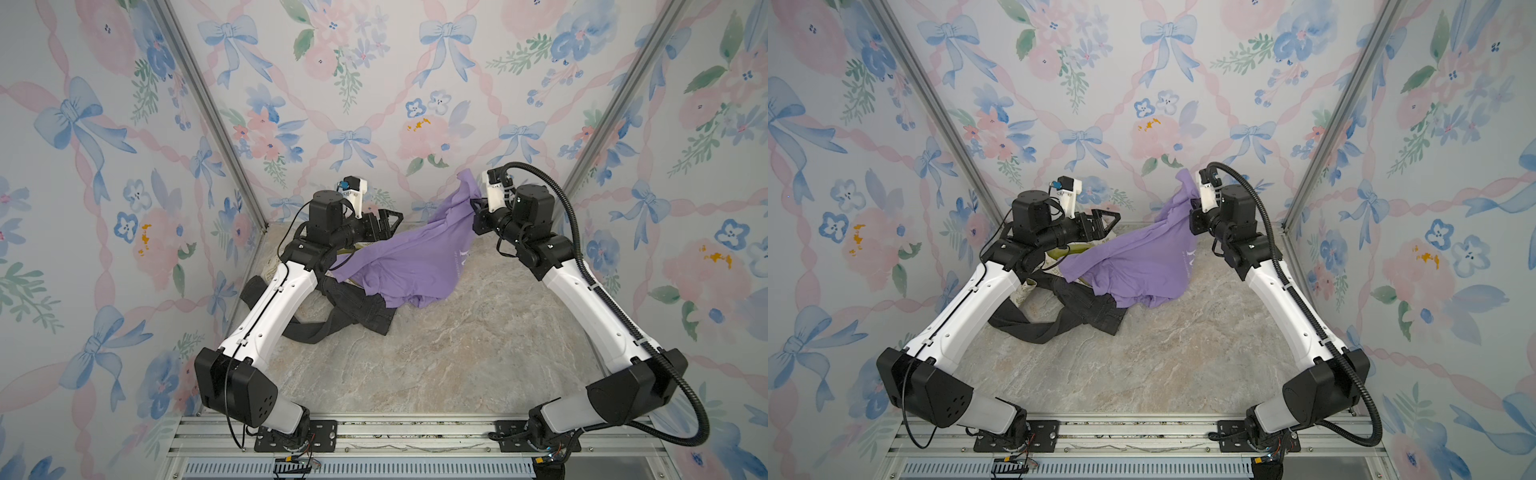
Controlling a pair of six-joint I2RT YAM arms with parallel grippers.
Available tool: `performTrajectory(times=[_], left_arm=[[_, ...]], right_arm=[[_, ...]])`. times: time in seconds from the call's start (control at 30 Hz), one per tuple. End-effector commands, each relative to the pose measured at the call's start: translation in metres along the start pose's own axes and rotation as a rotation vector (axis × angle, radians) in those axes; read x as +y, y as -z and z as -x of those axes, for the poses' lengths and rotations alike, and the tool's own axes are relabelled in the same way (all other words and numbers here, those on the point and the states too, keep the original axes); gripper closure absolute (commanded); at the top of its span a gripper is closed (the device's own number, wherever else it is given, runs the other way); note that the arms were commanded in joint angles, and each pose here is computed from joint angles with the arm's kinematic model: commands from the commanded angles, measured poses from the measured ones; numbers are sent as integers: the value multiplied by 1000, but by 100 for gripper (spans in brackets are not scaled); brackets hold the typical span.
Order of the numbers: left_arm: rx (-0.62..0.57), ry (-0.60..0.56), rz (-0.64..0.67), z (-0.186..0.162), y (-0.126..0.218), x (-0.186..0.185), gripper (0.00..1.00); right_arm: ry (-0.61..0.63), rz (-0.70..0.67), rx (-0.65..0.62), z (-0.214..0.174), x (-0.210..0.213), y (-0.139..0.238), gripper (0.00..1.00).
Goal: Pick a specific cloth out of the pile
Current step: 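Pull the lavender shirt away from the pile with the right gripper while the left releases, then lower the lavender shirt onto the table with the right gripper and release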
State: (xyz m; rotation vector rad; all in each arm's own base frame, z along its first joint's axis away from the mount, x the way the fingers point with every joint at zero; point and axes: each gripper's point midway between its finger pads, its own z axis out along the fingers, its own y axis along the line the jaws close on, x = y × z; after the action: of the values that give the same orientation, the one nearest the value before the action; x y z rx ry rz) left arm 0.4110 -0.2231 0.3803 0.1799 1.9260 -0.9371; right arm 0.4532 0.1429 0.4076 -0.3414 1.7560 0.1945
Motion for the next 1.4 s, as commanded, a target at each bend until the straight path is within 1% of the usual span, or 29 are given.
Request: performTrajectory(times=[0.0,0.17,0.3,0.4,0.5,0.63,0.77,0.87,1.03,1.2,1.37], left_arm=[[-73,-49,18,15,14,-2,2],[-84,-50,23,15,15,2,2],[-90,-52,26,14,15,6,2],[-104,-56,27,15,17,8,2],[-119,-59,30,16,19,10,2],[-138,-62,39,19,23,14,2],[-158,-57,52,20,26,20,2],[-169,-54,53,22,28,23,2],[-178,-53,54,25,31,26,2],[-177,-52,55,25,31,28,2],[-177,-49,60,24,32,31,2]], right_arm=[[7,-99,-111,46,-36,31,100],[-13,-234,-196,79,-90,54,100],[-39,-287,-257,104,-115,60,100],[-37,-284,-278,120,-122,53,100],[-50,-252,-294,133,-122,39,100],[-78,-186,-303,144,-119,11,100],[-80,-157,-303,152,-121,-9,100],[-74,-161,-303,152,-127,-21,100],[-90,-177,-298,145,-139,-28,100],[-98,-183,-258,128,-143,-29,100],[-120,-185,-201,96,-138,-24,100]])
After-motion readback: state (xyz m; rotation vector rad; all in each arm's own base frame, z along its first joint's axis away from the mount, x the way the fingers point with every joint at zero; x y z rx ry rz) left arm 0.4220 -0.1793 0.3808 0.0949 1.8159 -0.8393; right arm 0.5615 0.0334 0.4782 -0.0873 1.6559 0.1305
